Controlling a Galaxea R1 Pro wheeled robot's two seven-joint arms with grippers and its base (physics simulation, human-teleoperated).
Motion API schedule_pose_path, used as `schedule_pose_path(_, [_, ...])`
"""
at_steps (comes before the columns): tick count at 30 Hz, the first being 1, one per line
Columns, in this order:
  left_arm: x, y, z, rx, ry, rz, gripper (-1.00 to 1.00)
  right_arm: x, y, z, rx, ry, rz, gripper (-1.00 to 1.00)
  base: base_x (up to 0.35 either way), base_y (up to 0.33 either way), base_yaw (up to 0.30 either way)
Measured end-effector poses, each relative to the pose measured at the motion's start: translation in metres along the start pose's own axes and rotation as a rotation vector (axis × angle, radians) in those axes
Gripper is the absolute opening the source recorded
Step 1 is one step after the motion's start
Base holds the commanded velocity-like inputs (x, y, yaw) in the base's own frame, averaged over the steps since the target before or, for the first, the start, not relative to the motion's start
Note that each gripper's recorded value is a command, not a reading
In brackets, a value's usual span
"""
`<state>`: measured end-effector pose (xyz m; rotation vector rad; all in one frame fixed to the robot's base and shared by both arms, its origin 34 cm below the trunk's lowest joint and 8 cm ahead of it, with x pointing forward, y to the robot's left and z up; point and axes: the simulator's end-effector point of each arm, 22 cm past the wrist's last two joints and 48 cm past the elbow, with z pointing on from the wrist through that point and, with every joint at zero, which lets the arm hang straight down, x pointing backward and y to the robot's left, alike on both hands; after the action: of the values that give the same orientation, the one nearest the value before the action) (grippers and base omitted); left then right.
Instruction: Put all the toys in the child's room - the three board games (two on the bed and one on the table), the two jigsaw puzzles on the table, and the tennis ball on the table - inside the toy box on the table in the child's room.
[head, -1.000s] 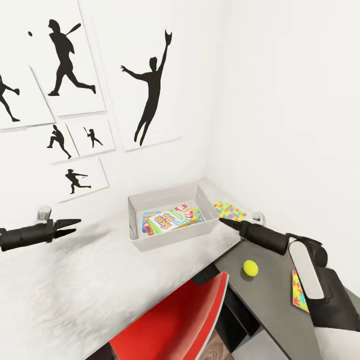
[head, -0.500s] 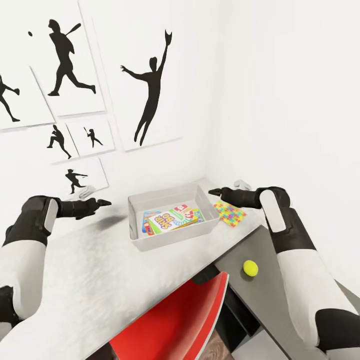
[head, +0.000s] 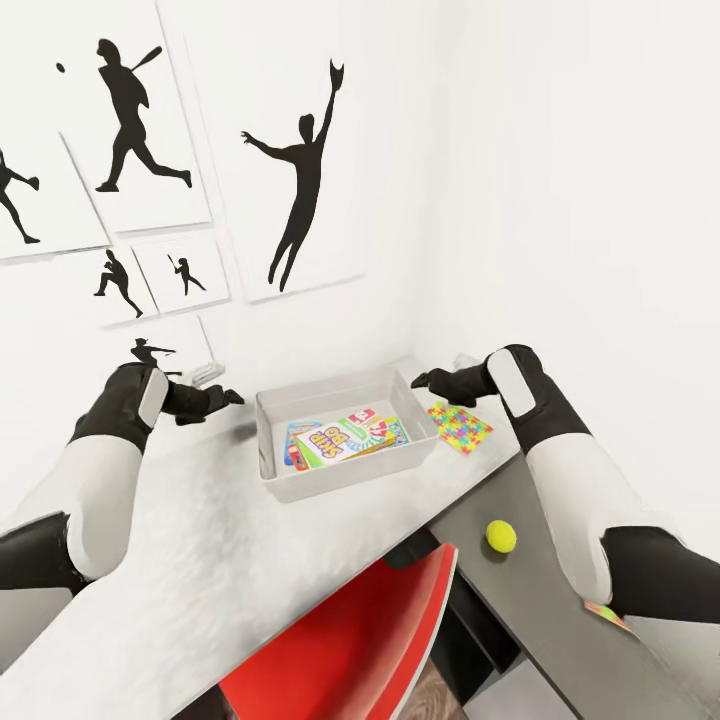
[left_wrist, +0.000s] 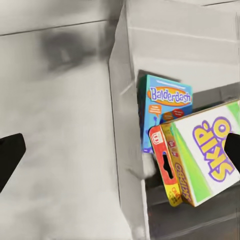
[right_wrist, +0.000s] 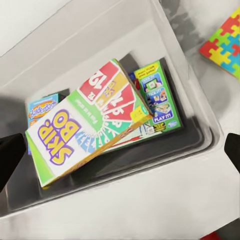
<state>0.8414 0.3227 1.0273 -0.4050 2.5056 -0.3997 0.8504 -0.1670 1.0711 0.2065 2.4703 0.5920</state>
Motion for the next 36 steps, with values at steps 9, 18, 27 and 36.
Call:
schedule_pose_path(9, [-0.010,-0.039,0.001,0.003,-0.005,0.027,1.00,-0.006,0.000,0.006,0.043,-0.001,-0.014,1.00,0.000,0.000,0.000])
schedule_pose_path(18, [-0.007,-0.062,0.004,0.022,-0.003,0.042,1.00,-0.009,-0.008,0.007,0.104,-0.010,-0.066,1.00,0.000,0.000,0.000])
schedule_pose_path(27, [-0.005,-0.074,0.006,0.034,-0.004,0.052,1.00,-0.010,-0.010,0.007,0.115,-0.012,-0.077,1.00,0.000,0.000,0.000])
schedule_pose_path(36, [-0.004,-0.081,0.008,0.038,-0.006,0.061,1.00,-0.013,-0.007,0.004,0.106,-0.019,-0.085,1.00,0.000,0.000,0.000])
